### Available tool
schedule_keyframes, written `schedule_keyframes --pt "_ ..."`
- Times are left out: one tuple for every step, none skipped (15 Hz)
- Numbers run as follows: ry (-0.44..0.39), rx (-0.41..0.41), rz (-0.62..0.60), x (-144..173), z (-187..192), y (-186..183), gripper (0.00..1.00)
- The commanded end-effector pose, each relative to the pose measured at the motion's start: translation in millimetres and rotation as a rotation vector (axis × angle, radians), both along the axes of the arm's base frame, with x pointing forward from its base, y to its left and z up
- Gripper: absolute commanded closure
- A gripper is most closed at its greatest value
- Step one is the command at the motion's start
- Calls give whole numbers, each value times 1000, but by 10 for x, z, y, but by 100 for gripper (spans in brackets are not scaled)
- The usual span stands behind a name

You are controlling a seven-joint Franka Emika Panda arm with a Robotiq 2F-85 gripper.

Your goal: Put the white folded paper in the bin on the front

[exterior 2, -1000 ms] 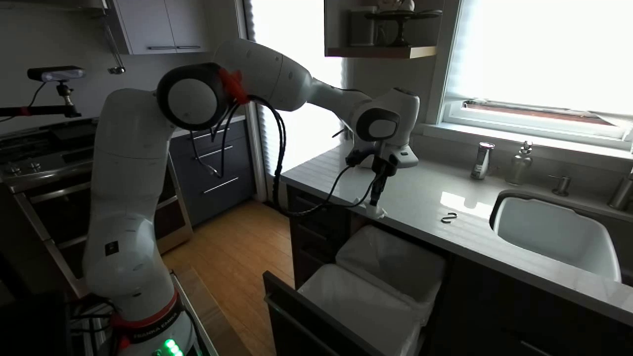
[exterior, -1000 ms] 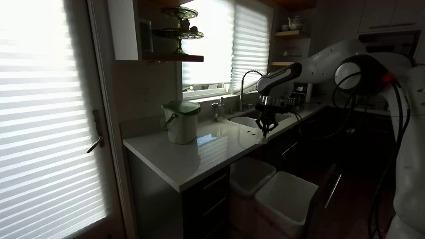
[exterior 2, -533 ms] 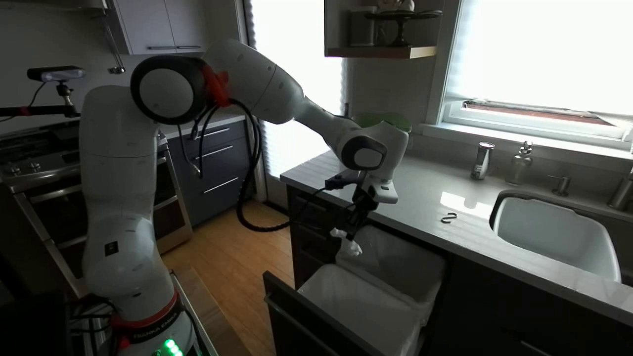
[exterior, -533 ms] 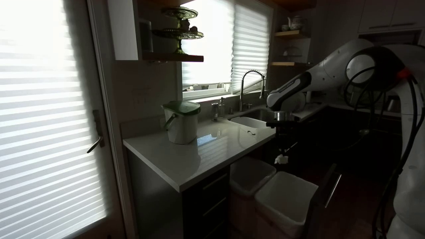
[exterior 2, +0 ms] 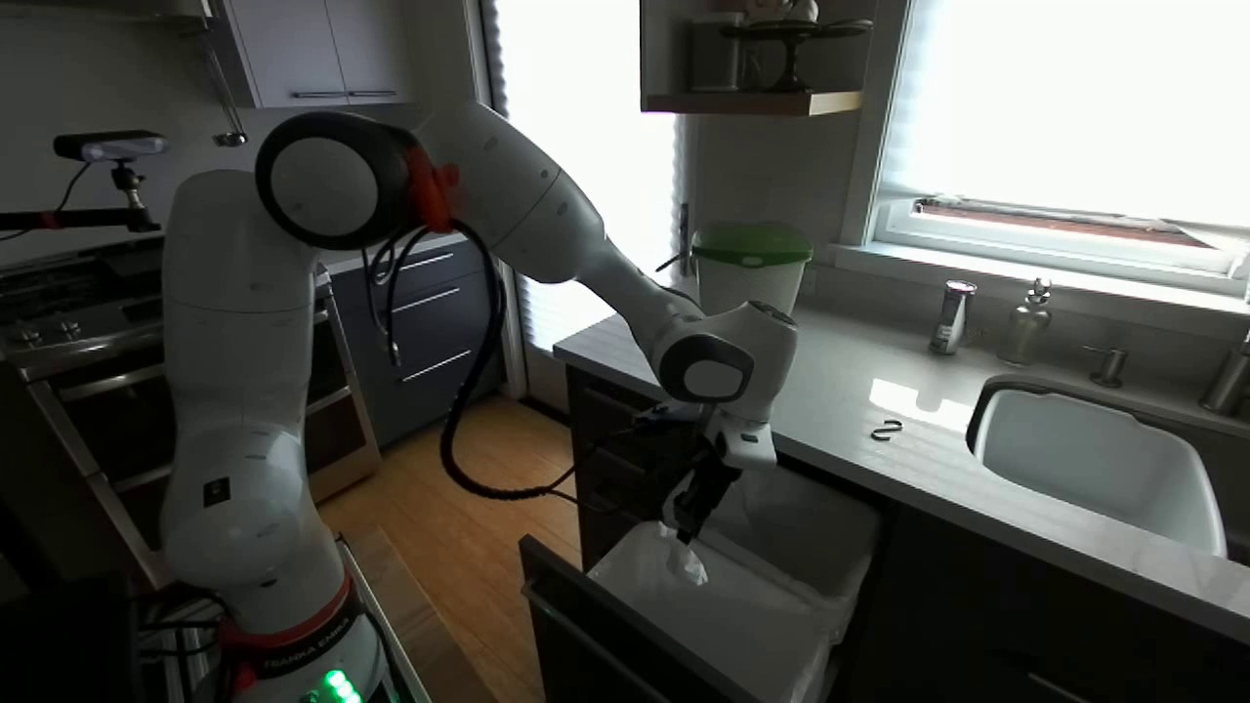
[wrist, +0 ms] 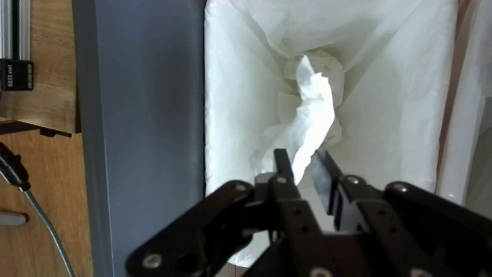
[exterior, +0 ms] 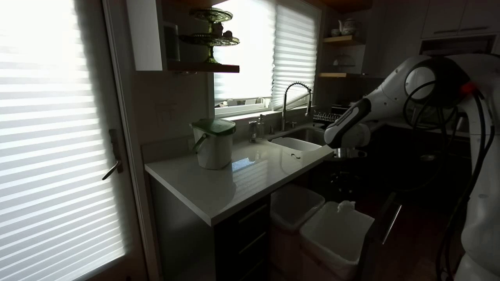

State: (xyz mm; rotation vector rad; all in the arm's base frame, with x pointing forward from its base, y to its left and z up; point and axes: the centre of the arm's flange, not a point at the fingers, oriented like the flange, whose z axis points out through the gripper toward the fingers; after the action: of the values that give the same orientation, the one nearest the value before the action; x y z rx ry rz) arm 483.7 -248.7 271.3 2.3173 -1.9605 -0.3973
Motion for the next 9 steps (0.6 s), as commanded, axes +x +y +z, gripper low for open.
schedule_keyframes --pt "-39 -61 10 -52 49 -18 45" --pt "-61 -64 22 -34 107 -18 37" --pt "-77 -69 40 -15 184 -20 30" --pt "-94 -58 64 -10 266 -5 22" --pt "-120 -20 118 -5 401 42 15" --pt "-136 -28 184 5 529 89 8" --pt "-147 -37 246 14 702 170 1" --pt "-150 -50 302 18 880 269 0" --pt "-157 -57 360 24 1034 356 0"
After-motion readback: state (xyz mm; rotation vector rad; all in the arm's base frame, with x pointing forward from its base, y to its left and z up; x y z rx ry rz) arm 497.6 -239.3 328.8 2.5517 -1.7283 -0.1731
